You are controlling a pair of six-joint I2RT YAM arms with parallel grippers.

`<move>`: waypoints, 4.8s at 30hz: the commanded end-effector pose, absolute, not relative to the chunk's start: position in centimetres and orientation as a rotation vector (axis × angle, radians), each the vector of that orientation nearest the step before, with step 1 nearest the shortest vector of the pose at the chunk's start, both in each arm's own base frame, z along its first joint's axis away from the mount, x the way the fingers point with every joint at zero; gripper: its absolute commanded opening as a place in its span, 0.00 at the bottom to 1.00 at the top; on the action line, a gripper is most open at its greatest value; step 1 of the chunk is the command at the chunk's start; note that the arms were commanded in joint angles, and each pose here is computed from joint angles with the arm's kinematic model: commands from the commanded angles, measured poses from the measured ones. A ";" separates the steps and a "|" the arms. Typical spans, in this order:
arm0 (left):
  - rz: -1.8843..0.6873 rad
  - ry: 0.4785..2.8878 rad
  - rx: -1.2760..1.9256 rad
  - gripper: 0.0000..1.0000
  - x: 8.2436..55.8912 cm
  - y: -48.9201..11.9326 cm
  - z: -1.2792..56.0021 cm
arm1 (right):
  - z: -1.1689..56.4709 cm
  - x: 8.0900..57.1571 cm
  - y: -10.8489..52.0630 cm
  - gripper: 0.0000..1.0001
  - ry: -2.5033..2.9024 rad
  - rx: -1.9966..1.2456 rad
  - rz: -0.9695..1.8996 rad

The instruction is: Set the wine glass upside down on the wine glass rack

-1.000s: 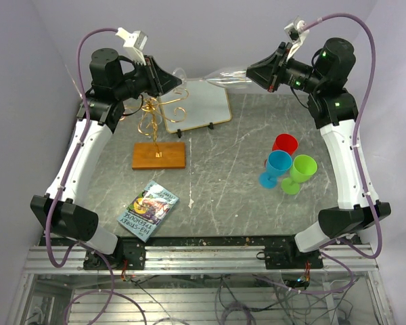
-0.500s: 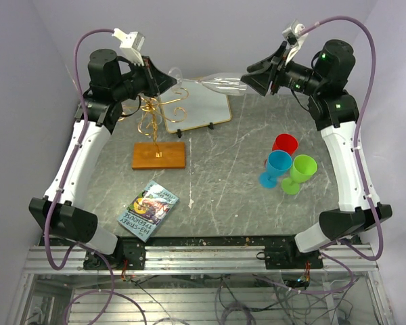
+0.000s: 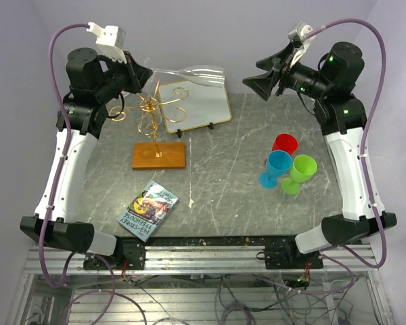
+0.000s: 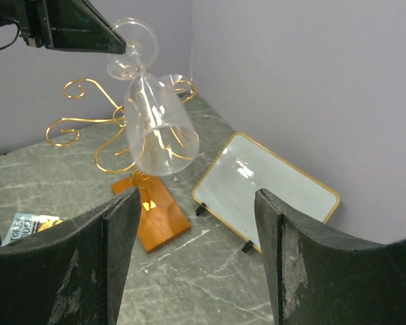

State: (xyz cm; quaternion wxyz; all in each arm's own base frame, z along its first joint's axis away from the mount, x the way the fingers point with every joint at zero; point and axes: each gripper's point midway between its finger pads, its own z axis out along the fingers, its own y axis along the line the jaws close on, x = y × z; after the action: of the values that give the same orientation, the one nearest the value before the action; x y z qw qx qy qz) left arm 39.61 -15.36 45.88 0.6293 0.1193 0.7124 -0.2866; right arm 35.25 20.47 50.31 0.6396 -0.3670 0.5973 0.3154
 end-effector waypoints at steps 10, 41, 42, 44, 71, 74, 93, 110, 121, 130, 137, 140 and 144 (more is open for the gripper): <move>-0.169 1.458 0.262 0.07 41.2 -11.8 52.8 | 50.8 34.3 18.4 0.69 1.370 -0.817 0.572; 0.467 1.368 0.951 0.07 46.5 -23.9 44.3 | 48.9 34.6 16.2 0.70 1.414 -0.793 0.535; 0.482 1.368 0.966 0.07 46.5 -24.2 43.9 | 48.9 34.5 16.2 0.70 1.413 -0.793 0.538; 0.523 1.373 0.993 0.07 46.7 -24.3 43.1 | 48.9 34.5 16.2 0.70 1.412 -0.793 0.541; 0.817 1.511 0.953 0.07 47.5 -19.7 40.2 | 48.4 34.2 16.1 0.72 1.409 -0.797 0.593; 0.830 1.519 0.964 0.07 47.1 -19.2 40.1 | 48.5 34.1 16.1 0.72 1.408 -0.796 0.593; 0.854 1.557 0.993 0.07 45.2 -17.4 39.9 | 48.8 33.9 15.6 0.73 1.402 -0.789 0.597; 0.819 1.593 1.031 0.07 43.8 -16.8 39.8 | 48.5 34.3 15.3 0.73 1.409 -0.777 0.619; 0.764 1.579 1.082 0.09 42.9 -17.4 39.8 | 48.2 34.5 15.1 0.73 1.414 -0.770 0.626; 0.689 1.569 1.098 0.09 42.4 -18.4 40.1 | 48.1 34.5 14.9 0.74 1.415 -0.764 0.628; 0.640 1.545 1.127 0.08 42.0 -19.3 40.4 | 48.0 34.7 14.8 0.74 1.418 -0.759 0.626; 0.625 1.536 1.131 0.08 41.9 -19.7 40.6 | 48.0 34.7 14.7 0.74 1.420 -0.757 0.624; 0.604 1.523 1.143 0.08 41.8 -20.4 40.7 | 47.8 34.9 14.5 0.74 1.426 -0.748 0.615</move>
State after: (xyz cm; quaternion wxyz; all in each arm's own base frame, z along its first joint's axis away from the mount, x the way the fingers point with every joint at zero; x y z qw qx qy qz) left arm 42.70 -19.73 37.15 0.4967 0.4973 0.6568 0.2731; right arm 35.28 14.85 47.08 0.6403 -0.3314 0.6356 0.2760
